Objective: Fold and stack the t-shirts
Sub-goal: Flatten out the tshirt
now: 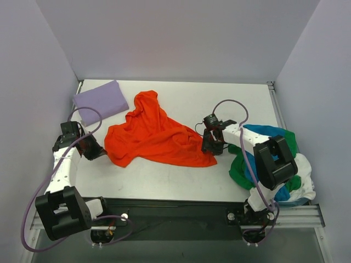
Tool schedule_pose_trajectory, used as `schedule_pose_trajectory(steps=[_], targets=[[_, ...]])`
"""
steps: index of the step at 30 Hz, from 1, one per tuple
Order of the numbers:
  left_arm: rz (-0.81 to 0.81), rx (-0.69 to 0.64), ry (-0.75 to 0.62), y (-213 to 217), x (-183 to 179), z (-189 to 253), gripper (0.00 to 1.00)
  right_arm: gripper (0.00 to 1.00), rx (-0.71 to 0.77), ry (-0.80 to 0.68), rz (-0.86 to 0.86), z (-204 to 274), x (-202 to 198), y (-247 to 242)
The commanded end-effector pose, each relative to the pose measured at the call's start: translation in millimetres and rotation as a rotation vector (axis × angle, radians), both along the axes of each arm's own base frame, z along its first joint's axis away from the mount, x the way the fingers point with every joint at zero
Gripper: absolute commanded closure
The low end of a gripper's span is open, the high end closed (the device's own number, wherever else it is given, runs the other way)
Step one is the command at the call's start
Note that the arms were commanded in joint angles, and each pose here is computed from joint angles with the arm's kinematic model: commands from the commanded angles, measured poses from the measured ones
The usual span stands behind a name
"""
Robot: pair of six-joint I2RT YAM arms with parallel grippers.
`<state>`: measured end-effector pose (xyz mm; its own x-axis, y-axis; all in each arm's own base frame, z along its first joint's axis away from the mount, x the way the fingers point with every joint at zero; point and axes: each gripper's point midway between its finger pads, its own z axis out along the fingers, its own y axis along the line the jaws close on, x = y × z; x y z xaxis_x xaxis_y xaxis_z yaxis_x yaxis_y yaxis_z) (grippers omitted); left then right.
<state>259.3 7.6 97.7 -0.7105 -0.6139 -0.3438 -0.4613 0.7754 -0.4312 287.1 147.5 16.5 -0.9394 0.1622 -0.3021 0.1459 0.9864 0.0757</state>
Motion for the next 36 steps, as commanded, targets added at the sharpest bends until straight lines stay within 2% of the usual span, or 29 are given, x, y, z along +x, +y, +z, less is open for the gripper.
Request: schedule_pose_trajectory(steps=[1, 9, 20, 36], targets=[[0.005, 0.02, -0.071, 6.0, 19.8, 21.2, 1.0, 0.57, -0.057, 0.028, -0.008, 5.6, -13.1, -16.6], [0.007, 0.018, -0.065, 6.8, 22.7, 19.4, 1.0, 0.56, -0.032, -0.007, -0.076, 20.7, -34.8, -37.0], [0.0, 0.012, -0.062, 6.5, 25.7, 17.6, 1.0, 0.63, -0.024, 0.073, -0.095, -2.4, -48.8, -36.6], [0.0, 0.013, -0.056, 6.9, 25.2, 14.5, 1.0, 0.67, -0.007, 0.138, -0.088, -22.6, -59.5, -31.6]])
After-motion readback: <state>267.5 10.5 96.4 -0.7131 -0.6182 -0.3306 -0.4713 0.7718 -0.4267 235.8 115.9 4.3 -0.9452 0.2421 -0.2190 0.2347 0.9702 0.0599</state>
